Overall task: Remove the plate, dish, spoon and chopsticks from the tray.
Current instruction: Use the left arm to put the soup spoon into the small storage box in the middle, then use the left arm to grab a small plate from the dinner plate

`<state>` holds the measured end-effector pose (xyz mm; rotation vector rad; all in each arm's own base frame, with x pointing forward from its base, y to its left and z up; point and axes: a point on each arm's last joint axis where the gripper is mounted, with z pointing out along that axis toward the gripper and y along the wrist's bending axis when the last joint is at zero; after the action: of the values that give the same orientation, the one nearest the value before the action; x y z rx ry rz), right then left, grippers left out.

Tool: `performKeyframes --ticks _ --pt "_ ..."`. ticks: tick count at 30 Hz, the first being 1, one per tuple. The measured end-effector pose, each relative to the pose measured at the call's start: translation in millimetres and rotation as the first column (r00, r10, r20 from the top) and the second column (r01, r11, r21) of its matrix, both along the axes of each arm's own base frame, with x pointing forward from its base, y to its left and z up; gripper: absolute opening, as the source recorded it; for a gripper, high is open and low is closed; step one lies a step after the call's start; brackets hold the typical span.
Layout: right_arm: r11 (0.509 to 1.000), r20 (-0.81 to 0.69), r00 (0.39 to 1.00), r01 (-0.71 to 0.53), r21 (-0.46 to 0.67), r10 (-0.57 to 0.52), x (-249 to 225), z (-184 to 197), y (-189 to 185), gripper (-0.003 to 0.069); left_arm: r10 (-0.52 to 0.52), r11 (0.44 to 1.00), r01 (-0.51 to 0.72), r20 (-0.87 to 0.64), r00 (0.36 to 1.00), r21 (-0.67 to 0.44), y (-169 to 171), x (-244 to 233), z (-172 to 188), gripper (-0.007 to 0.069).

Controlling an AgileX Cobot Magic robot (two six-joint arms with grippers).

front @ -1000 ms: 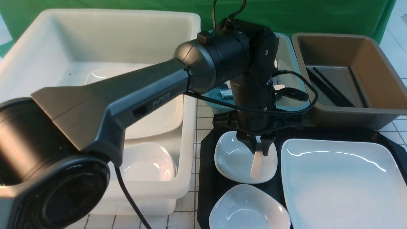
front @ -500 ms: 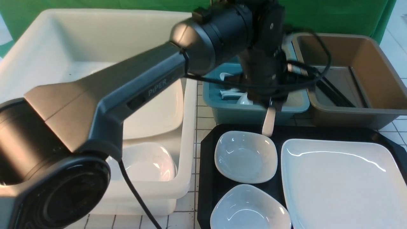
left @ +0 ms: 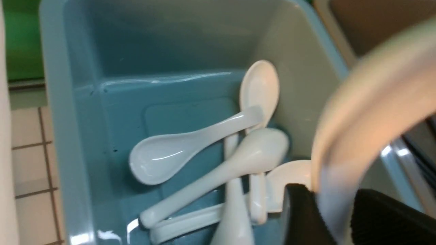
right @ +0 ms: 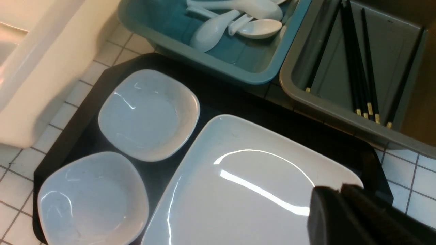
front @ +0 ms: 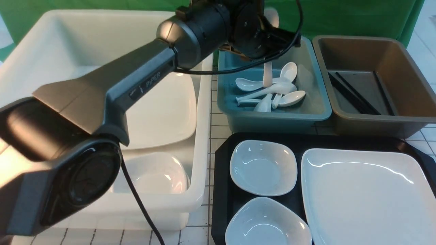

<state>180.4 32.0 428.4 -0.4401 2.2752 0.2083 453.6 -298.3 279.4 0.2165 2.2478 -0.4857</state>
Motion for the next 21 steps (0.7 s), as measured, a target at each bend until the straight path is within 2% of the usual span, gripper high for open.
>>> performKeyframes --ticks 2,3,4,5,7,9,11,12,14,16,18,21 --pt "1.0 0.0 1.0 0.0 0.0 0.0 0 0 0 0.0091 0.007 1.0 -0.007 -0.019 1.0 0.013 3 3 -7 0.0318" --pt "1.0 0.0 1.0 0.0 0.0 0.0 0 0 0 0.0091 0.007 1.0 -0.007 -0.019 1.0 0.013 3 3 -7 0.0318" --pt "1.0 0.0 1.0 0.0 0.001 0.0 0 0 0 0.0091 0.008 0.999 -0.006 -0.051 0.999 0.036 4 1 -9 0.0403" --pt "1.0 0.0 1.0 0.0 0.001 0.0 0 0 0 0.0091 0.007 0.999 -0.005 -0.05 0.999 0.033 4 0 -8 0.0403" --pt "1.0 -0.001 1.0 -0.001 0.001 0.001 0 0 0 0.0091 -0.007 0.998 0.014 -0.131 0.991 0.054 7 -9 -1 0.0472" --pt "1.0 -0.005 1.0 -0.002 0.0 0.002 0 0 0 0.0091 -0.053 0.995 0.07 -0.215 0.975 0.073 9 -21 9 0.048" --pt "1.0 -0.008 1.0 -0.002 0.0 0.002 -1 0 0 0.0091 -0.128 0.984 0.157 -0.292 0.948 0.079 11 -38 26 0.0424" --pt "1.0 -0.008 1.0 -0.002 0.0 0.002 -1 0 0 0.0091 -0.163 0.978 0.194 -0.311 0.936 0.074 12 -44 33 0.0363" --pt "1.0 -0.008 1.0 -0.003 0.001 0.003 -1 0 0 0.0091 -0.259 0.954 0.292 -0.314 0.913 0.063 8 -61 49 0.0189" --pt "1.0 -0.008 1.0 -0.003 0.003 0.003 -1 0 0 0.0091 -0.327 0.928 0.366 -0.318 0.89 0.072 0 -79 54 0.0064" --pt "1.0 -0.008 1.0 -0.005 0.007 0.005 -1 0 1 0.0091 -0.376 0.899 0.428 -0.341 0.861 0.089 -12 -101 53 0.0007" --pt "1.0 -0.015 1.0 -0.009 0.012 0.009 -1 -1 1 0.0091 -0.414 0.855 0.502 -0.413 0.811 0.128 -23 -132 37 -0.0015"
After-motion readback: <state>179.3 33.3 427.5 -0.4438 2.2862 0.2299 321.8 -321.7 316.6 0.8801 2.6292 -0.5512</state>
